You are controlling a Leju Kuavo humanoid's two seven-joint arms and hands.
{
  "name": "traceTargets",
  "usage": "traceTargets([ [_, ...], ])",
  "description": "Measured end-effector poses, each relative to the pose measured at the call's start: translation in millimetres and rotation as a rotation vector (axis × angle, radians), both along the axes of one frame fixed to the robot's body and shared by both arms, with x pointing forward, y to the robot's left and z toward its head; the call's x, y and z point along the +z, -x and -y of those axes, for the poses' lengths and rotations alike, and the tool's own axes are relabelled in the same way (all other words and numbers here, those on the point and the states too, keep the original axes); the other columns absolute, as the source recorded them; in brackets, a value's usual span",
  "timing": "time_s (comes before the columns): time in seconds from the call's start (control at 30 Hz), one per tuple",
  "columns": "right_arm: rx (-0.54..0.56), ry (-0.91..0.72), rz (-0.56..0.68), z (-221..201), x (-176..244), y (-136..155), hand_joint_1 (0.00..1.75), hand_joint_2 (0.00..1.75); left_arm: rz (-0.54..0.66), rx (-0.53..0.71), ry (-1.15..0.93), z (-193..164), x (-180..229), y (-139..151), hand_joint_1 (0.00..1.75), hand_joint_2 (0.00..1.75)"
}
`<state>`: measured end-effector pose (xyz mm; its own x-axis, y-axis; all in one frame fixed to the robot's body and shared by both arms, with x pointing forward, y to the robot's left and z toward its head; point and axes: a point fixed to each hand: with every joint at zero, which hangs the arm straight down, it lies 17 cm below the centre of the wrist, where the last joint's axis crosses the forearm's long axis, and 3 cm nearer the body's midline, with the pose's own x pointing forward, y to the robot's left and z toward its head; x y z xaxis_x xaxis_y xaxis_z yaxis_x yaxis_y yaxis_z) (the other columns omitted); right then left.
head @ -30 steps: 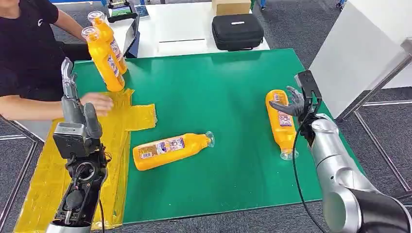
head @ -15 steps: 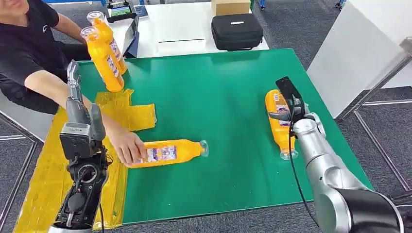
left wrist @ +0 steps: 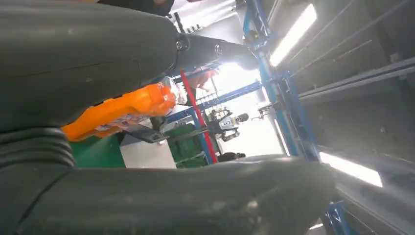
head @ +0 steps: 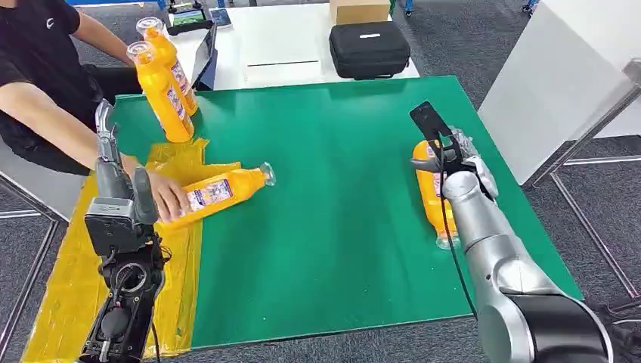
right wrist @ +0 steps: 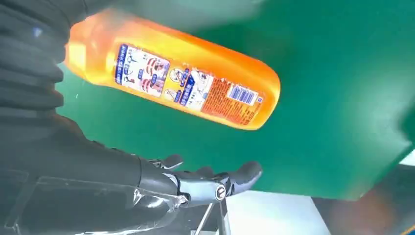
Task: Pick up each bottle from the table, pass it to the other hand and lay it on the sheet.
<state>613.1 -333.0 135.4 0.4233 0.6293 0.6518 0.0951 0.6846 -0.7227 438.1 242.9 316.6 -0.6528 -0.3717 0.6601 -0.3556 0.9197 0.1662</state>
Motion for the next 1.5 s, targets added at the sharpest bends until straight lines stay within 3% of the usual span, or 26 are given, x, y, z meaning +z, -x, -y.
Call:
traceTargets([
  [0.77,-0.073,0.024,-0.165,22.6,-55.1,30.0,0.00,1.75,-0.003,-0.014,-0.005,4.9,1.3,1.0,0.00,0.00],
  [1.5,-0.096,0.035,-0.242,34.3,-83.6,48.1,0.00,1.75,-0.012,-0.020,-0.001,5.3,-2.7,4.2,0.00,0.00],
])
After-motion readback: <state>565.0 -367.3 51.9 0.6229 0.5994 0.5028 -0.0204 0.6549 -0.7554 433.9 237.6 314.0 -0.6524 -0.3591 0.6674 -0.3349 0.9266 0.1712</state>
